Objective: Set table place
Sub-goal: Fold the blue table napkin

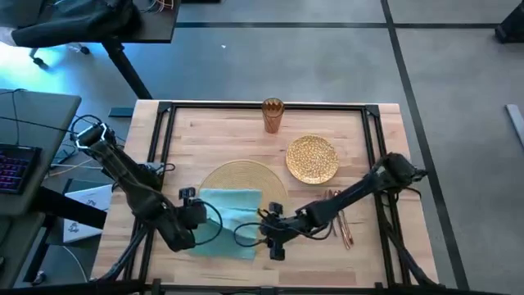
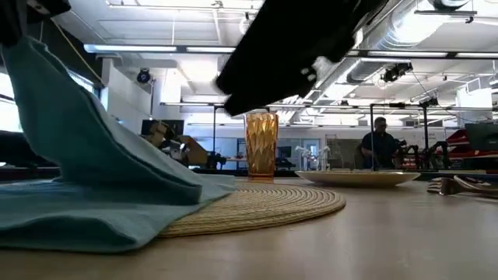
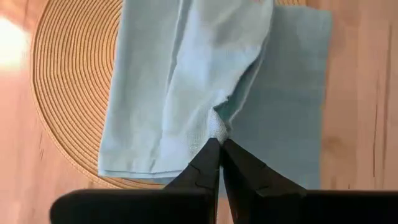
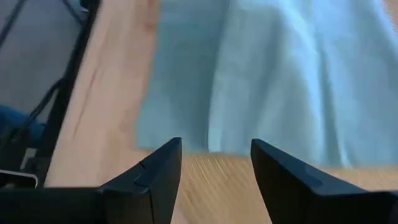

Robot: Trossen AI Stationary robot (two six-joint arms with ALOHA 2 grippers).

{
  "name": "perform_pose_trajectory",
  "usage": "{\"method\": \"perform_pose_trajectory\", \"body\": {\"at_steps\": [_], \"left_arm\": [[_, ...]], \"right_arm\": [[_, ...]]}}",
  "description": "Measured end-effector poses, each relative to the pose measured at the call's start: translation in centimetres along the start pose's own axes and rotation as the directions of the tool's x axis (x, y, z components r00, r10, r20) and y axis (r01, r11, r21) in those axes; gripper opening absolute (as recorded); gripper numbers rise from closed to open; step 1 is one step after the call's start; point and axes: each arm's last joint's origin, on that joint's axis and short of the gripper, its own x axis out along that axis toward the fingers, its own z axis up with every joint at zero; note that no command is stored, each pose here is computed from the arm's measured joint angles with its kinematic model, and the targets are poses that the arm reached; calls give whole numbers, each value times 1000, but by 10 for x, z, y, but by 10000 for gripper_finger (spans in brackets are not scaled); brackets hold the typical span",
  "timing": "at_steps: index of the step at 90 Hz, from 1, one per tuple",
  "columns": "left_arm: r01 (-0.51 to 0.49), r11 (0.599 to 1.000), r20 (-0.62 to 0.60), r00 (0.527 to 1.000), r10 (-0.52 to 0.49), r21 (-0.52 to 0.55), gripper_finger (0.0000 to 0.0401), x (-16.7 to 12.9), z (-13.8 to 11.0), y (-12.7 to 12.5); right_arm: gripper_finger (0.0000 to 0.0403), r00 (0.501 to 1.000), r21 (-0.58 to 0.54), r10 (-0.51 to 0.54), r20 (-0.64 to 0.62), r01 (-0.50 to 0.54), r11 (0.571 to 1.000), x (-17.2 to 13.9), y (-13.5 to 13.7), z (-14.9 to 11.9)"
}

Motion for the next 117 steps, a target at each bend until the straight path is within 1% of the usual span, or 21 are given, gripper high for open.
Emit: {"method": "perform_pose_trajectory", "body": {"at_steps": [9,19,29,36,44,51,58,72,86,91,104,111,117], "left_arm": [[-6,1000,-19,1000,6,8,0,1,-2,1],[2,1000,-30,1000,-2,-1,0,2,-2,1],[5,1000,-33,999,-6,-19,0,2,-3,1],[11,1000,-38,999,-11,-17,0,1,-3,0],[12,1000,-38,999,-12,-17,0,1,-3,0],[20,1000,-47,999,-21,-17,0,1,-3,0],[30,999,-57,998,-31,-17,0,1,-4,-1],[41,999,-68,997,-42,-16,0,1,-4,-1],[41,999,-68,997,-42,-16,0,1,-4,-1],[41,999,-68,997,-42,-17,0,1,-4,-1],[27,999,-56,998,-29,-41,0,-3,-2,-1],[-7,999,-46,999,5,-50,0,-9,0,1],[-55,997,-48,998,52,-57,0,-13,0,6]], "right_arm": [[202,1000,-3,5,27,-5,1000,12,-3,-3],[228,1000,-8,0,24,0,1000,23,-4,-10],[228,1000,-75,12,19,-11,997,32,-3,-17],[212,1000,-111,9,21,-7,994,40,0,-18],[185,1000,-118,-6,12,7,993,49,2,-20],[158,1000,-115,-6,18,8,993,57,4,-17],[131,999,-121,-36,-7,35,992,62,6,-14],[74,991,-136,-125,-46,118,984,62,6,-8],[13,986,-149,-138,-92,123,981,60,6,-5],[5,985,-149,-137,-107,120,982,58,8,0],[1,977,-124,-148,-152,130,984,49,13,18],[0,974,-102,-167,-153,152,983,41,16,33],[0,966,-75,-207,-156,198,977,33,17,46]]}}
